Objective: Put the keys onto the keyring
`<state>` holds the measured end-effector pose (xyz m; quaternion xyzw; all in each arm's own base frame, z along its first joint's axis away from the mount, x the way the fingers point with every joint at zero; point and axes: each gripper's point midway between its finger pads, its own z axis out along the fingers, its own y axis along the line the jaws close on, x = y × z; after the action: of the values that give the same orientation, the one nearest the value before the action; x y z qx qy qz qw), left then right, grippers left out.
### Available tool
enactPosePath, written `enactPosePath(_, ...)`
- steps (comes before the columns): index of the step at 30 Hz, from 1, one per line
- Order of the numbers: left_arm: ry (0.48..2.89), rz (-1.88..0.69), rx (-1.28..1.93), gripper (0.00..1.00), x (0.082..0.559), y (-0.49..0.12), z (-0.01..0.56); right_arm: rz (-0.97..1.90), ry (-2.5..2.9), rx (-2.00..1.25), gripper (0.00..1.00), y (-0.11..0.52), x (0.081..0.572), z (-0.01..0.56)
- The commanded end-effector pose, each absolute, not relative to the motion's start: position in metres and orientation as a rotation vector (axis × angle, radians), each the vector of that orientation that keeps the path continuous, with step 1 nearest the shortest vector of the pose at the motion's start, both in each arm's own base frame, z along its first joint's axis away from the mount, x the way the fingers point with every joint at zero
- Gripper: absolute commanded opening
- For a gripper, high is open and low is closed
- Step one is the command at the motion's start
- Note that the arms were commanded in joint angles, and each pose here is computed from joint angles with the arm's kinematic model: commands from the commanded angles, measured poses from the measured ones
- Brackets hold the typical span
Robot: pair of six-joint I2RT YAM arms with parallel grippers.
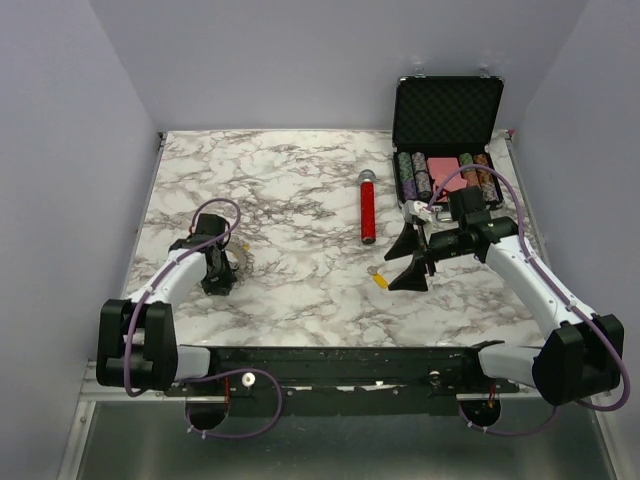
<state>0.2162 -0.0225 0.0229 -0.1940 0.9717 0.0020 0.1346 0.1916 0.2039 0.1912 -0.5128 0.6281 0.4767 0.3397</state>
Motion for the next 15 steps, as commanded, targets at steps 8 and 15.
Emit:
enactPosePath(8,2.788,-0.219,-0.445,0.00,0.218,-0.066,0.052,1.262,1.582,-1.340,0.91,0.206,0.189,0.204)
enactPosePath(15,2.832,-0.429,-0.327,0.00,0.221,-0.139,0.054,1.259,1.584,-1.341,0.92,0.206,0.190,0.202)
